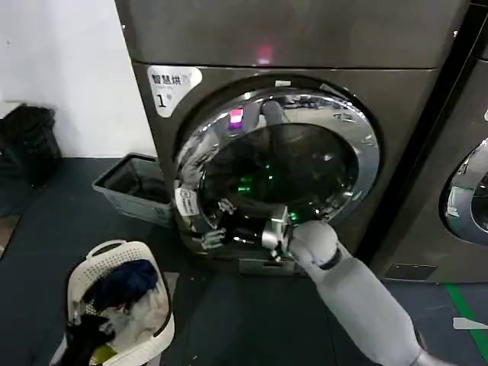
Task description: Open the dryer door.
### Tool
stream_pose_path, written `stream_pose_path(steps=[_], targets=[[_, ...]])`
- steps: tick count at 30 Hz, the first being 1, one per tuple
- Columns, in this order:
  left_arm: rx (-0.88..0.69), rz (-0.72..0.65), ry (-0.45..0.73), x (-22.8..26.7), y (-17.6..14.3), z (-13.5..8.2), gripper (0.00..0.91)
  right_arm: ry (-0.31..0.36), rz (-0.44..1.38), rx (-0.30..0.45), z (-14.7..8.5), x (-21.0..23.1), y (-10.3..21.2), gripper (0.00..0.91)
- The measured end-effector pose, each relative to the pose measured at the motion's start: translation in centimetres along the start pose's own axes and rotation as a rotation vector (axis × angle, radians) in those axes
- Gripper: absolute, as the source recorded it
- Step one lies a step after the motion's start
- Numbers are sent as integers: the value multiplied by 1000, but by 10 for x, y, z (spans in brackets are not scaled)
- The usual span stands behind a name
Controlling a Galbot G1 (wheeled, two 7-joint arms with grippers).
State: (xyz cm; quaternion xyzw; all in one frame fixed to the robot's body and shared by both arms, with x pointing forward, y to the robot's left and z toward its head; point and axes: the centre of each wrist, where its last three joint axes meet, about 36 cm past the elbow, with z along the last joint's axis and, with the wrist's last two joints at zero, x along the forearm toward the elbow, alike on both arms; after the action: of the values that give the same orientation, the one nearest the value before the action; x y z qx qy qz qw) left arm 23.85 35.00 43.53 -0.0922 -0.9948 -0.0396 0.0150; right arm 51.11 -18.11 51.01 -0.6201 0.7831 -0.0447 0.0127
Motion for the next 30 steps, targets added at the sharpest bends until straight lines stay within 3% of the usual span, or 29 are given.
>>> stream_pose_path(steps=[16,30], targets=[[50,-69,-117,-63,40,-28,907,7,-177,-22,5,48,16,907],[90,93,-185,-140,59,-47,907,32,-339,43,30,95,18,907]])
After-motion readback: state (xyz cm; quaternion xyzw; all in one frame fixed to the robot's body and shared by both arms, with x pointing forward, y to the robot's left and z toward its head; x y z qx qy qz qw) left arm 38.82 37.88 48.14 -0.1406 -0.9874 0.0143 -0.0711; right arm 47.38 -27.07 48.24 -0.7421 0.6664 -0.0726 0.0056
